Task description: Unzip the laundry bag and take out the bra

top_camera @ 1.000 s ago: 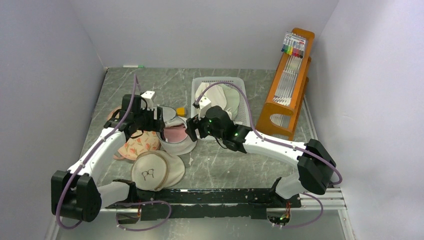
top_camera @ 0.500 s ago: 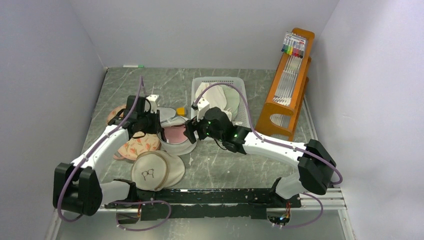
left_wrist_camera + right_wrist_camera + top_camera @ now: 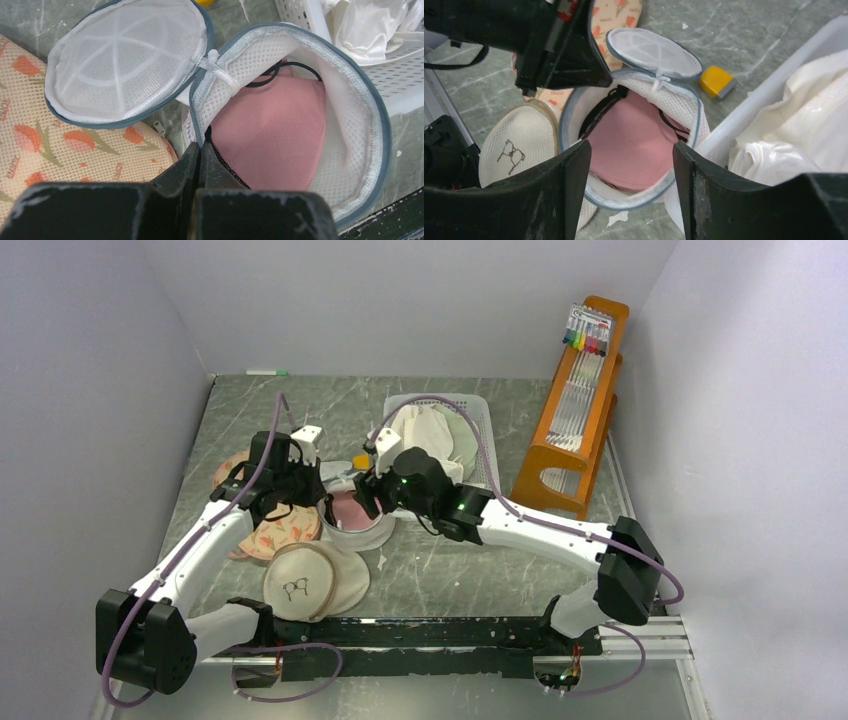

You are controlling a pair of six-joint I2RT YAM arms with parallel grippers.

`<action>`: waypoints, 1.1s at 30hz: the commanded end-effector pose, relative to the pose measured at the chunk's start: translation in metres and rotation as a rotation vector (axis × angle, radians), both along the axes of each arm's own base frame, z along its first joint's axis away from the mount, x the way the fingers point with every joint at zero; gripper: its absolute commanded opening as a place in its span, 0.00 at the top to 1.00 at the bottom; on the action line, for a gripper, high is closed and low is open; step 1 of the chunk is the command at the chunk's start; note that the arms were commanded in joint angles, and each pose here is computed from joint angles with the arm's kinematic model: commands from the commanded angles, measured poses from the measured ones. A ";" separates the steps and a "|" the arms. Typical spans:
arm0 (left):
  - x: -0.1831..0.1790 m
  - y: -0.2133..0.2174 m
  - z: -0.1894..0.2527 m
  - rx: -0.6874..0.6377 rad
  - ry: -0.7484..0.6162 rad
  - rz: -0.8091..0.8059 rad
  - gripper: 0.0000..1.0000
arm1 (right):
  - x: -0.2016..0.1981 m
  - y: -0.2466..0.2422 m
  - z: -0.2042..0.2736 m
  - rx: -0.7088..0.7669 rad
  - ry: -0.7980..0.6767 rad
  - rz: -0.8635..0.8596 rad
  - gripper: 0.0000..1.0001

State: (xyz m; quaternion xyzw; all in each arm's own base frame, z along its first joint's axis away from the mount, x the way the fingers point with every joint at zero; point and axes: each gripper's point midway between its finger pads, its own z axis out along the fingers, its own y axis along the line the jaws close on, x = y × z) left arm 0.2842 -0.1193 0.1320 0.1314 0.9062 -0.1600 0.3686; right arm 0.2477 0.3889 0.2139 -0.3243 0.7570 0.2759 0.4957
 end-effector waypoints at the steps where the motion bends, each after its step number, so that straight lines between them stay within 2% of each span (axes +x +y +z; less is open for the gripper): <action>1: 0.003 -0.014 0.024 -0.047 -0.080 -0.066 0.93 | -0.003 0.011 -0.011 -0.124 -0.045 0.012 0.44; 4: 0.001 -0.018 0.033 -0.069 -0.125 -0.085 0.93 | -0.008 0.023 -0.020 -0.178 -0.059 0.024 0.51; 9: -0.002 -0.022 0.047 -0.100 -0.205 -0.110 0.93 | -0.028 0.034 -0.058 -0.214 0.007 0.029 0.59; 17: -0.008 -0.031 0.050 -0.130 -0.253 -0.166 0.93 | -0.056 0.039 -0.073 -0.102 0.067 0.076 0.59; 29: -0.013 -0.035 0.054 -0.131 -0.298 -0.214 0.93 | -0.024 0.030 -0.047 -0.077 -0.027 -0.055 0.52; 33: -0.014 -0.037 0.054 -0.125 -0.303 -0.226 0.93 | -0.005 0.025 -0.039 0.001 0.001 -0.120 0.52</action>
